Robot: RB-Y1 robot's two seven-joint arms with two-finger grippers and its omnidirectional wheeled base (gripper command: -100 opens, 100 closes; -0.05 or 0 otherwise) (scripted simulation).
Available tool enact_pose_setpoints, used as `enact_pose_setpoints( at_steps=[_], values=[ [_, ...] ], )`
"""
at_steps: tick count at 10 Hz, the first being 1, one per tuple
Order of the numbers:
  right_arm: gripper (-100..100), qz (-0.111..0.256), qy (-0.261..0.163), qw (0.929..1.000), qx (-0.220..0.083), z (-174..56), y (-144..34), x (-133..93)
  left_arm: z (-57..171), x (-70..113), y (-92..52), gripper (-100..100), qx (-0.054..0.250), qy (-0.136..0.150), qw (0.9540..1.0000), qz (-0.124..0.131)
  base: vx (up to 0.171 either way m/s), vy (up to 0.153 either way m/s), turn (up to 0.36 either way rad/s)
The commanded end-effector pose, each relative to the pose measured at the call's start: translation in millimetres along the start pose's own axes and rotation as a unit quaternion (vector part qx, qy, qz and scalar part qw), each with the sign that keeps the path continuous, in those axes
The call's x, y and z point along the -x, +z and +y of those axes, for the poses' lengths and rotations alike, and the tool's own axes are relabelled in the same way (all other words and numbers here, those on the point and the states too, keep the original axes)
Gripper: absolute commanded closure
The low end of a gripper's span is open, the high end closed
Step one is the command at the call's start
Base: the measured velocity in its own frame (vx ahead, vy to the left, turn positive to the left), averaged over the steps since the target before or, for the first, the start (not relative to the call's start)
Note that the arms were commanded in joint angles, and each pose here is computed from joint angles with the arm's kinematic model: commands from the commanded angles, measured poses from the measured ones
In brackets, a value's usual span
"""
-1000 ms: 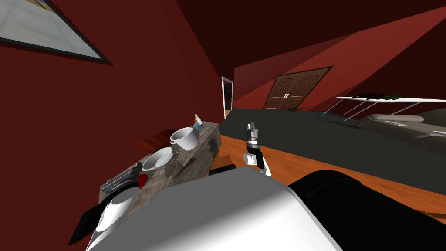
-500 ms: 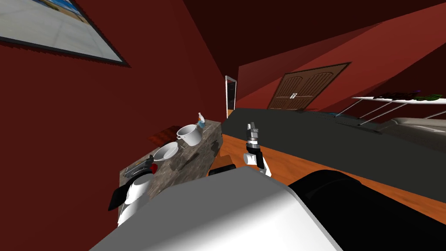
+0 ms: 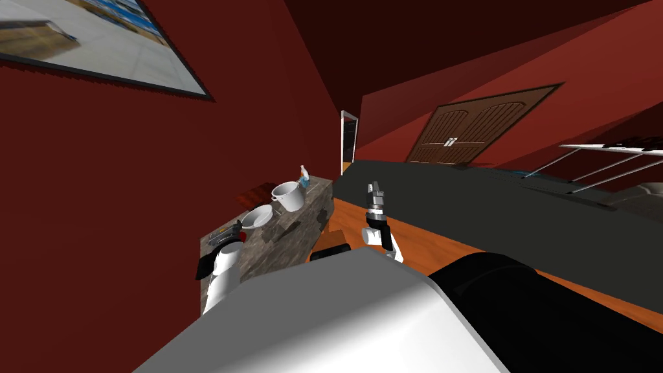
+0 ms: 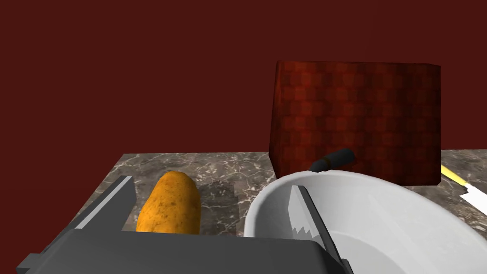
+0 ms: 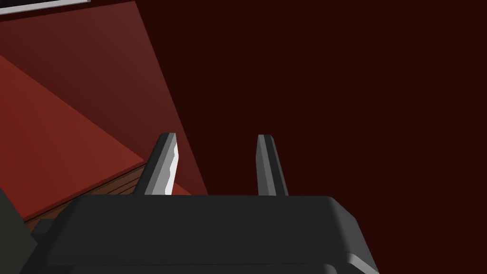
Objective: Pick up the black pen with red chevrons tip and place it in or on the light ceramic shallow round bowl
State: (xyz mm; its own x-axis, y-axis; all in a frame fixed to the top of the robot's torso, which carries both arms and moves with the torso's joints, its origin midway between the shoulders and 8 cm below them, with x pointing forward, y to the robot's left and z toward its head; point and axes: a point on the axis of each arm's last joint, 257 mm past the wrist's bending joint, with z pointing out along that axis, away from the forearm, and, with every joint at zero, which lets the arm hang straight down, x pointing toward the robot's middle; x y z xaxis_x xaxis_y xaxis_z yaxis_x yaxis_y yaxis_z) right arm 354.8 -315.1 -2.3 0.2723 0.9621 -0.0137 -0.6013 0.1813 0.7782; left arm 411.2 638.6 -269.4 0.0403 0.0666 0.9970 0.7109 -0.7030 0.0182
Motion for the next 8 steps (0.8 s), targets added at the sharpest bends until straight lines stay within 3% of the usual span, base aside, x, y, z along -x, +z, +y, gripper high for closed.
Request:
enact_pose_setpoints(
  at_steps=[1, 2, 3, 4, 5, 7, 8],
  values=[
    [0, 0.0, 0.0, 1.0, 0.0, 0.0, 0.0, 0.0, 21.3, -2.3, 10.2, -100, 0.01, -0.013, 0.9999, 0.0, -0.031, 0.0, -0.036],
    [0, 0.0, 0.0, 1.0, 0.0, 0.0, 0.0, 0.0, 34.4, -10.9, 15.6, -100, 0.016, -0.022, 0.9996, 0.006, 0.006, -0.005, -0.001],
    [0, 0.0, 0.0, 1.0, 0.0, 0.0, -0.1, 0.0, 44.4, -5.7, 18.9, -100, 0.019, -0.029, 0.9994, -0.002, 0.017, -0.002, 0.008],
    [0, 0.0, 0.0, 1.0, 0.0, 0.0, -0.1, 0.1, 57.7, 5.9, 17.5, -100, 0.021, 0.003, 0.9997, -0.01, -0.102, 0.044, 0.321],
    [0, 0.0, 0.0, 1.0, 0.0, 0.0, -0.1, 0.1, 74.6, 3.7, 22.4, -100, 0.029, 0.006, 0.9995, -0.011, -0.139, 0.039, 0.251],
    [0, 0.0, 0.0, 1.0, 0.0, 0.0, 0.0, 0.0, 102.1, -6.2, 30.4, -100, 0.042, -0.01, 0.999, -0.009, -0.051, 0.011, -0.001],
    [0, 0.0, 0.0, 1.0, 0.0, 0.0, 0.0, 0.0, 116.9, -0.8, 32.9, -100, 0.049, -0.017, 0.9985, -0.018, 0.0, 0.0, 0.0]
  ],
)
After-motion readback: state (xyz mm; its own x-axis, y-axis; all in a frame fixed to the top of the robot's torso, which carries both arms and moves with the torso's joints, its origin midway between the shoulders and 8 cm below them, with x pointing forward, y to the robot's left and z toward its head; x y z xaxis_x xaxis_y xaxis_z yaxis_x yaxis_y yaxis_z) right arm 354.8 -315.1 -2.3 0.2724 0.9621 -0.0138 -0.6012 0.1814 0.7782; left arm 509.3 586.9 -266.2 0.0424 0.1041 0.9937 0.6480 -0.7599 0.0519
